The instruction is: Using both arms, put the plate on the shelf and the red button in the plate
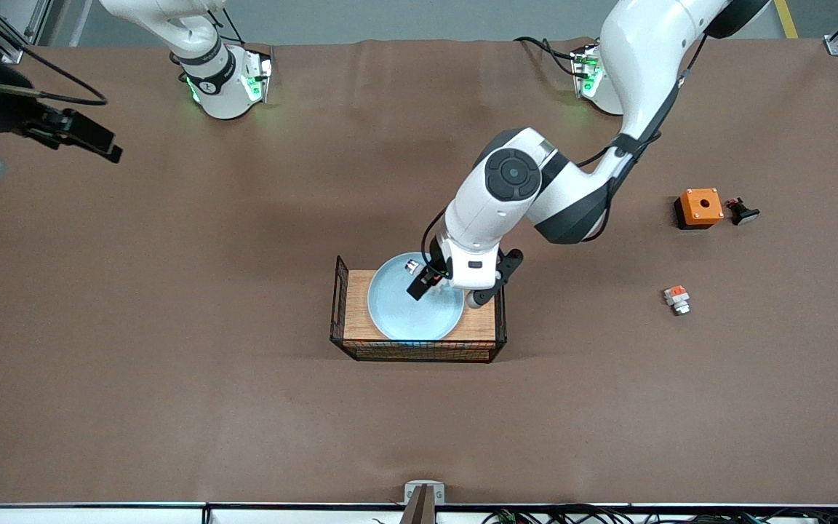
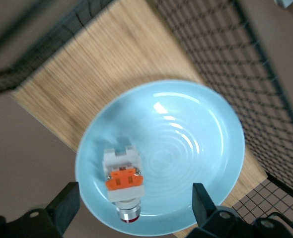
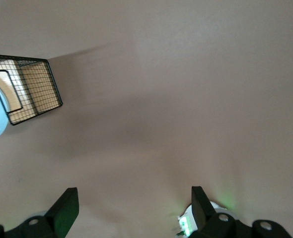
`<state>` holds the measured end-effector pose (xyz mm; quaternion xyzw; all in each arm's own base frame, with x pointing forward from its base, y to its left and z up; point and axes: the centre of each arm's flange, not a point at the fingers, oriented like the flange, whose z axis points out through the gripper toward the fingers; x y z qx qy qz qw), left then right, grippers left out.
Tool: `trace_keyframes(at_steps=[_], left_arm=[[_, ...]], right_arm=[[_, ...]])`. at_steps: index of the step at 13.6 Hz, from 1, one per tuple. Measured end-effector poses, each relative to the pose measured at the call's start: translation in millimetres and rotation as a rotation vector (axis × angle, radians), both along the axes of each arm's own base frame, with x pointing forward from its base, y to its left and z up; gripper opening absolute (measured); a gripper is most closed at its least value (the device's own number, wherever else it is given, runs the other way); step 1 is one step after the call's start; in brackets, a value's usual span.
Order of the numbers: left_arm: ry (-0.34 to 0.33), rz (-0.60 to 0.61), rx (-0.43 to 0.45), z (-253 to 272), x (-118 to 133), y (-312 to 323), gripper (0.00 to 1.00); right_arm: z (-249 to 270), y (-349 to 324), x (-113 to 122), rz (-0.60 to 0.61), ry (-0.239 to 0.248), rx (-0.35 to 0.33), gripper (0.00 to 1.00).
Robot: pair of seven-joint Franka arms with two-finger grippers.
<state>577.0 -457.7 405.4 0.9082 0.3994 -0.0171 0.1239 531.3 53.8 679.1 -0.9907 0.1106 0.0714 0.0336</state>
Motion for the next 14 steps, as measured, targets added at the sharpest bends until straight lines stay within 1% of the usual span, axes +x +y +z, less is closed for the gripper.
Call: trace_keyframes(at_steps=[2, 3, 5, 6, 8, 10, 12, 14], left_arm=[[-0.01, -0.024, 0.083, 42.3, 6.0, 26.3, 1.0], [-0.024, -0.055, 0.109, 65.8, 8.4, 42.3, 1.0], [-0.077, -0.152, 0.151, 119.1, 14.2, 86.8, 1.0], [-0.09, -0.196, 0.181, 143.6, 15.5, 114.5, 1.0], [-0.079, -0.244, 0.24, 178.4, 14.9, 167.4, 1.0], [-0.055, -0.302, 0.284, 197.8, 16.4, 217.3, 1.0], [-0.054, -0.374, 0.312, 214.1, 22.2, 271.5, 1.0], [-0.005, -0.439, 0.339, 224.9, 19.7, 326.3, 1.0]], right_arm=[[-2.2, -25.4, 3.2, 0.051, -0.011, 0.014, 1.0], [-2.8, -35.7, 4.6, 0.068, -0.019, 0.018, 1.0], [-2.3, -46.7, 7.3, 0.087, -0.04, 0.023, 1.0], [-1.9, -47.2, 8.6, 0.089, -0.051, 0.023, 1.0], [-0.3, -46.1, 12.9, 0.09, -0.085, 0.014, 1.0], [0.7, -46.0, 17.8, 0.091, -0.12, -0.013, 1.0], [1.1, -44.5, 19.6, 0.1, -0.131, -0.05, 1.0], [1.1, -39.1, 19.6, 0.111, -0.132, -0.062, 1.0]])
